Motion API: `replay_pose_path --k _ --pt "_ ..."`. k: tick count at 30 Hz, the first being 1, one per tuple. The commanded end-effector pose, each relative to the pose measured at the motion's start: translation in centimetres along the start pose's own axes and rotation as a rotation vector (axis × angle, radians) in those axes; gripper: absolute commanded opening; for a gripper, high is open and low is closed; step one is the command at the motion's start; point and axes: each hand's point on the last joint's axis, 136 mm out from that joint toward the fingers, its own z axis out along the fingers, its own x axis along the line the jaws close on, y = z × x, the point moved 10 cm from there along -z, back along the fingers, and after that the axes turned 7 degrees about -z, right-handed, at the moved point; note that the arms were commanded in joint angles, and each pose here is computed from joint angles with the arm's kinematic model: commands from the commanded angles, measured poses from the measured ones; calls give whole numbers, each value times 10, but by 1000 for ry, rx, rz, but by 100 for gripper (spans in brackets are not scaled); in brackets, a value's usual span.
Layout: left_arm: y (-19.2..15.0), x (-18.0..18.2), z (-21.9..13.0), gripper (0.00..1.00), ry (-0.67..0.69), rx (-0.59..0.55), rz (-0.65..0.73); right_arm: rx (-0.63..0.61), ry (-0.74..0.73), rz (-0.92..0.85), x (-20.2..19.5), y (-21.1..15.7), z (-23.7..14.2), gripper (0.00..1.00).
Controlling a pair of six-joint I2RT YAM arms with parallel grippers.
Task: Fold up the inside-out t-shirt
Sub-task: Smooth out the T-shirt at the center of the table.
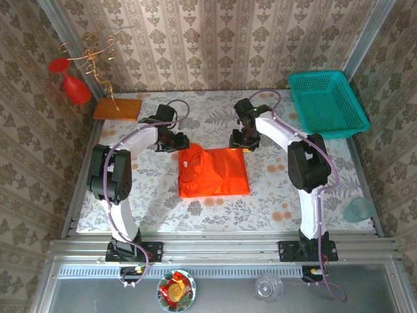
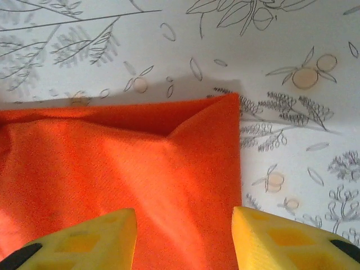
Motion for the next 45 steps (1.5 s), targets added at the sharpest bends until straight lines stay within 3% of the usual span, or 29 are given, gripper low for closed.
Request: replay_pose_path --k 1,8,13,19,23,28,31,33,38,41,45 --pt "-6 5 9 29 21 33 3 53 -44 -41 -6 5 14 49" --pt "-8 21 14 0 92 33 -4 86 -118 13 -26 9 35 41" --pt "-7 40 19 0 109 39 -33 96 -136 68 -44 3 44 37" --pt "1 51 32 0 125 71 -41 104 -143 82 -48 0 46 39" --pt "6 47 29 0 114 68 -32 73 -123 79 -44 1 28 42" --pt "10 25 -20 21 63 -51 -6 22 -61 67 -35 -10 -9 45" --pt "-3 11 -41 24 45 -56 25 18 4 57 -27 -24 -24 45" --pt "-17 1 -46 21 26 -36 50 24 86 51 -18 -35 -28 44" --pt "-57 -22 -41 1 -105 47 59 102 307 7 17 -61 -24 42" --pt "-83 -35 -33 0 -132 91 87 153 374 -22 35 -76 -16 41" --pt "-108 -26 -17 0 -123 160 101 186 409 -2 39 -94 -4 40"
